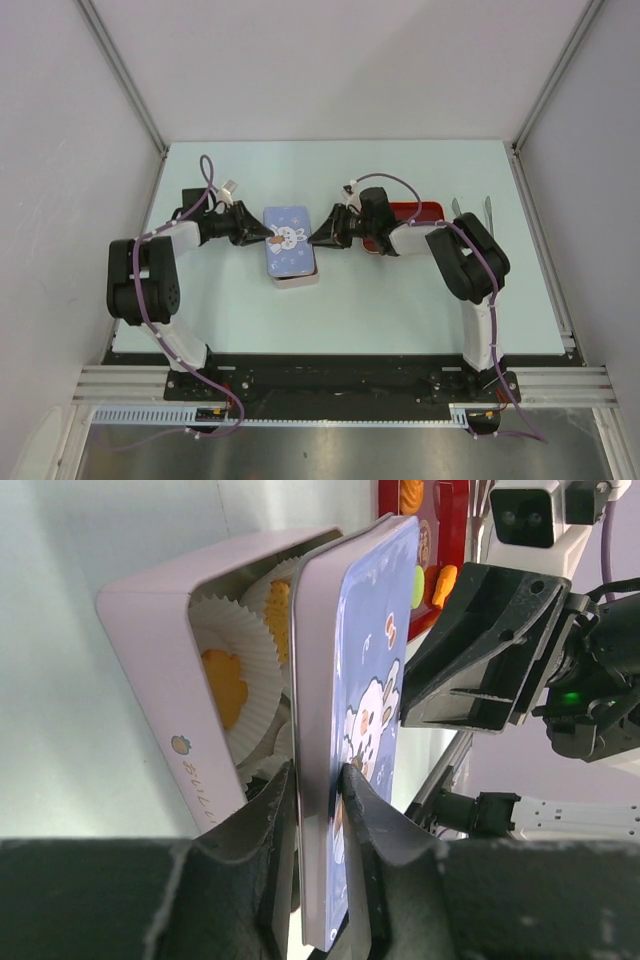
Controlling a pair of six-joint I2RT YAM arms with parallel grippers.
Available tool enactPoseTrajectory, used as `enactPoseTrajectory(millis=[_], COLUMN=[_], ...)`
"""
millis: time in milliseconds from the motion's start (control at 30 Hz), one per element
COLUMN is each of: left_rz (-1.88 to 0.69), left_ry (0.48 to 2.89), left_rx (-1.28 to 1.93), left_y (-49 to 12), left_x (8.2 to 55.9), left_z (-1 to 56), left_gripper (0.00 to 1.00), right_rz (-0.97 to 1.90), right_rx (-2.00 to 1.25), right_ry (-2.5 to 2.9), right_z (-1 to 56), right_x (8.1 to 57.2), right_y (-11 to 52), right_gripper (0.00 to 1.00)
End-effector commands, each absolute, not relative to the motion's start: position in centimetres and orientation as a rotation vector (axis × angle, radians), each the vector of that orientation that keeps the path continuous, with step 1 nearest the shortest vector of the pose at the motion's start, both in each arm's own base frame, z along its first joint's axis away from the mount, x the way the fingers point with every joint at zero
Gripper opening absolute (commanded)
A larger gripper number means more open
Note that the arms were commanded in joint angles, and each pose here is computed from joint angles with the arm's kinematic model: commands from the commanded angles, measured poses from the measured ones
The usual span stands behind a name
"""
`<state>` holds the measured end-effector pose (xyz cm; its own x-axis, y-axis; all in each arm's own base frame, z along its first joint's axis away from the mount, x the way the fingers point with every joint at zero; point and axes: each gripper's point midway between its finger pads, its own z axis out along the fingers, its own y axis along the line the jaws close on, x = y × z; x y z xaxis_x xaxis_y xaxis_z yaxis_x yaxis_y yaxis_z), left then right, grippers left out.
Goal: Pack the cookies
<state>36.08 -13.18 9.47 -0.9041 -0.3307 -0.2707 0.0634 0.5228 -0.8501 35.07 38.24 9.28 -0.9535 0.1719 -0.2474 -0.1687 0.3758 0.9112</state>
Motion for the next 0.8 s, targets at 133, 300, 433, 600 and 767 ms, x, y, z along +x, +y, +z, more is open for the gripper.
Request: enactPoseTrajectory(millis=[133,300,433,600,767], left_rz=[-1.270,-1.249,-1.227,-1.212,-1.196], left_ry=[2.364,2.391,2.414,2.431,2.443], left_rx=[-0.172,-0.188,-0.185,-0.176,-0.183], left_y=[-13.1,-13.1,-13.5,-13.8,-13.7], left_x=[35.9,35.6,35.4,35.2,35.2], left_z=[9.5,8.2,7.3,6.6,6.2], left_gripper=[0.27,0.27,0.27,0.27,0.28], right_rz=[1.662,1.666,1.669,1.669,1.674], right_rx=[-0.138,-0.137,-0.131,-0.122,-0.123], right_ry=[2.255,2.253,2.243,2.231,2.217], right_z=[12.0,12.0,12.2,12.5,13.0], right_x=[34.3,34.4,34.6,35.0,35.2], right_y=[39.8,39.8,39.7,39.4,39.2], right_gripper=[0.28,0.28,0.29,0.29,0.29])
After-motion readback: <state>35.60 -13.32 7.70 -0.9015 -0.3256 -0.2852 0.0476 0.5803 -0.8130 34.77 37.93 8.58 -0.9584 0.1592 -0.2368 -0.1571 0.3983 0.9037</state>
